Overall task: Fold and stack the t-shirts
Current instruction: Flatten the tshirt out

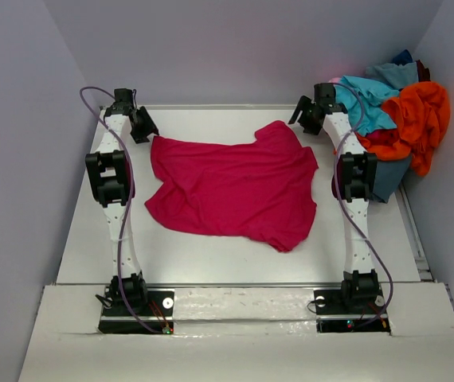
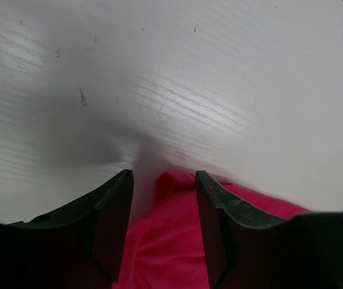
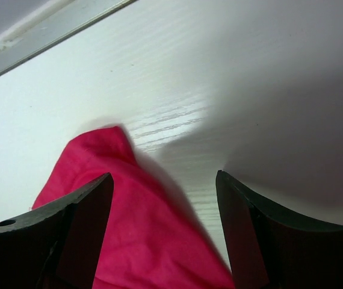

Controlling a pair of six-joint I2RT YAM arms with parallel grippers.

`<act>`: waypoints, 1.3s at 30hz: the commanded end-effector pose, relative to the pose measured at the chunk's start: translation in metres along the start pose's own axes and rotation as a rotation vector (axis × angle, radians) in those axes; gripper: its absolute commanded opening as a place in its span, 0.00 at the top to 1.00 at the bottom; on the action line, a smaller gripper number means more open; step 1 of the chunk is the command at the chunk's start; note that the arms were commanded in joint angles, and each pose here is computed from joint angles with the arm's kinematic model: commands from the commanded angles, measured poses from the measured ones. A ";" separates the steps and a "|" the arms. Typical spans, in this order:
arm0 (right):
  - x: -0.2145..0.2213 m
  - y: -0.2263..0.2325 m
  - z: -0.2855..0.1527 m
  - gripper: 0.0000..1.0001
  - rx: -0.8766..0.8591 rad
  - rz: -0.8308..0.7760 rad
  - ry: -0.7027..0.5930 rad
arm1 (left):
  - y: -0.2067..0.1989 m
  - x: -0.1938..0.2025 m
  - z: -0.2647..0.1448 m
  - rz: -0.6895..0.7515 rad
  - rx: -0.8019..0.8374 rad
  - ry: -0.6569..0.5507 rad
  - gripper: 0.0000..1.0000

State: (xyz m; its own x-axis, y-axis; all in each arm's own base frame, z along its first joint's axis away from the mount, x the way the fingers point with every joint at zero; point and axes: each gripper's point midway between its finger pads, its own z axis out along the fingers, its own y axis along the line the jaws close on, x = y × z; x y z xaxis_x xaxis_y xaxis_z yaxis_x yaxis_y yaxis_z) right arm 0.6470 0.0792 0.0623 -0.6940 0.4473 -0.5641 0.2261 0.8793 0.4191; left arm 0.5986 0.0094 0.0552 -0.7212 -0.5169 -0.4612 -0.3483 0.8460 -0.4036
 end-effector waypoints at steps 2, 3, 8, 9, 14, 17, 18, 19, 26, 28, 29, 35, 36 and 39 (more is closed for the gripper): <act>-0.005 -0.009 0.017 0.26 -0.017 0.002 -0.029 | -0.014 -0.015 -0.031 0.021 0.028 -0.039 0.44; 0.001 -0.011 0.020 0.26 -0.018 0.002 -0.015 | -0.014 -0.016 -0.032 0.019 0.028 -0.041 0.43; 0.016 -0.011 0.030 0.26 -0.042 0.025 0.029 | -0.017 -0.015 -0.034 0.019 0.044 -0.036 0.43; 0.018 -0.012 0.030 0.26 -0.043 0.029 0.035 | -0.016 -0.014 -0.033 0.020 0.043 -0.034 0.44; 0.025 -0.013 0.032 0.26 -0.049 0.034 0.058 | -0.019 -0.010 -0.031 0.016 0.066 -0.017 0.44; 0.027 -0.010 0.030 0.26 -0.060 0.041 0.069 | -0.021 -0.008 -0.030 0.015 0.078 -0.011 0.44; 0.029 -0.010 0.030 0.27 -0.063 0.042 0.076 | -0.022 -0.010 -0.031 0.020 0.083 -0.018 0.43; 0.030 -0.010 0.030 0.27 -0.065 0.042 0.079 | -0.022 -0.010 -0.030 0.023 0.085 -0.016 0.43; 0.040 -0.012 0.029 0.27 -0.066 0.048 0.114 | -0.024 -0.013 -0.030 0.022 0.124 -0.021 0.43; 0.041 -0.011 0.029 0.27 -0.070 0.051 0.120 | -0.027 -0.015 -0.032 0.029 0.134 -0.030 0.43; 0.041 -0.011 0.029 0.27 -0.070 0.049 0.120 | -0.027 -0.015 -0.033 0.030 0.134 -0.030 0.43; 0.046 -0.006 0.030 0.27 -0.077 0.050 0.133 | -0.027 -0.014 -0.039 0.043 0.124 -0.019 0.44; 0.047 -0.007 0.030 0.27 -0.073 0.051 0.136 | -0.027 -0.016 -0.042 0.047 0.123 -0.027 0.44; 0.050 -0.009 0.031 0.27 -0.066 0.053 0.144 | -0.029 -0.018 -0.048 0.058 0.124 -0.038 0.44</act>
State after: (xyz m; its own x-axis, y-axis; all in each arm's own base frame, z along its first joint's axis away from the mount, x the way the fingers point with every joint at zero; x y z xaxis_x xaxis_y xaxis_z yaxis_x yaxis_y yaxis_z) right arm 0.6562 0.0971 0.0516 -0.7021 0.4580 -0.5452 0.1496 0.8435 0.5159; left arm 0.5933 -0.0026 0.0492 -0.7551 -0.5005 -0.4234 -0.2955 0.8364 -0.4617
